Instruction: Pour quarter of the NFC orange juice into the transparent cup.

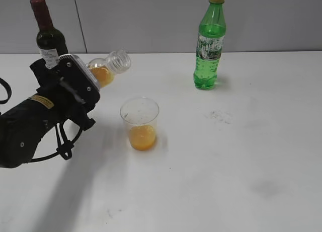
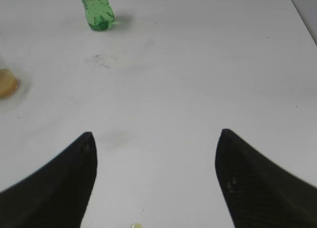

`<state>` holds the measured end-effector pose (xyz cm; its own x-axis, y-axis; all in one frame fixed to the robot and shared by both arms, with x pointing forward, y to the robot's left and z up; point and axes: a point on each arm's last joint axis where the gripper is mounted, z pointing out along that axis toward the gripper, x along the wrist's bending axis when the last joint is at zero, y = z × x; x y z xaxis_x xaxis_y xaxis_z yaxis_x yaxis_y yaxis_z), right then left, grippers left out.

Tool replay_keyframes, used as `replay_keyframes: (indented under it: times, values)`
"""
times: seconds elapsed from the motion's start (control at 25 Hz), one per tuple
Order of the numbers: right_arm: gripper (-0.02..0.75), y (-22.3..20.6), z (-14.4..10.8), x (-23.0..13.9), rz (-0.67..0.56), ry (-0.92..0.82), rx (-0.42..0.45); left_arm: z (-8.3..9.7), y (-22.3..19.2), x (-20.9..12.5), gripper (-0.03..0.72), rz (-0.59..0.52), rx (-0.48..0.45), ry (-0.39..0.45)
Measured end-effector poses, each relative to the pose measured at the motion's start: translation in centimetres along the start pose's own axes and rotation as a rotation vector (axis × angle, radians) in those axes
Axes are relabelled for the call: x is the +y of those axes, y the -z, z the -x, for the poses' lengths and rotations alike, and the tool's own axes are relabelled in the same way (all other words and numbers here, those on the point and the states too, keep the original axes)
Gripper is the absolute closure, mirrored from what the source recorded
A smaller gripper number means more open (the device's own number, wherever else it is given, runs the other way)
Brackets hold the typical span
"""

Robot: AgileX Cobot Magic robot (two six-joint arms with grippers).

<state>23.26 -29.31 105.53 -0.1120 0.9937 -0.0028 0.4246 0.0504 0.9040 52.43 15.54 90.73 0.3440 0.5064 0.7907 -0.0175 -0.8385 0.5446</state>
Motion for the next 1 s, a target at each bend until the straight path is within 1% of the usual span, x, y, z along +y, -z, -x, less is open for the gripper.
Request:
replay_keyframes:
  times: [0.16,0.2,0.32,0.4,0.48,0.56,0.68,0.8,0.88,1.0]
  values:
    - [0.166,0.0,0.0,0.0,0.000,0.000,0.000,-0.1,0.0,0.3,0.220,0.041,0.003,0.263]
    - [0.166,0.0,0.0,0.0,0.000,0.000,0.000,-0.2,0.0,0.4,0.220,0.059,0.007,0.341]
    - [0.166,0.0,0.0,0.0,0.000,0.000,0.000,-1.0,-0.2,0.4,0.220,0.123,0.018,0.555]
    - [0.166,0.0,0.0,0.0,0.000,0.000,0.000,-1.7,-0.7,0.1,0.219,0.171,0.040,0.672]
    - [0.166,0.0,0.0,0.0,0.000,0.000,0.000,-2.0,-1.6,-0.4,0.219,0.203,0.052,0.746]
    - [0.166,0.0,0.0,0.0,0.000,0.000,0.000,-2.0,-2.7,-0.8,0.219,0.229,0.048,0.789]
    - [0.166,0.0,0.0,0.0,0.000,0.000,0.000,-1.4,-4.7,-1.5,0.219,0.253,0.016,0.855]
    - [0.166,0.0,0.0,0.0,0.000,0.000,0.000,-0.6,-6.7,-2.4,0.219,0.257,-0.021,0.951]
    - [0.166,0.0,0.0,0.0,0.000,0.000,0.000,-0.3,-8.0,-2.8,0.219,0.265,-0.036,0.970]
    - [0.166,0.0,0.0,0.0,0.000,-0.001,0.000,0.5,-9.3,-3.3,0.219,0.273,-0.070,0.964]
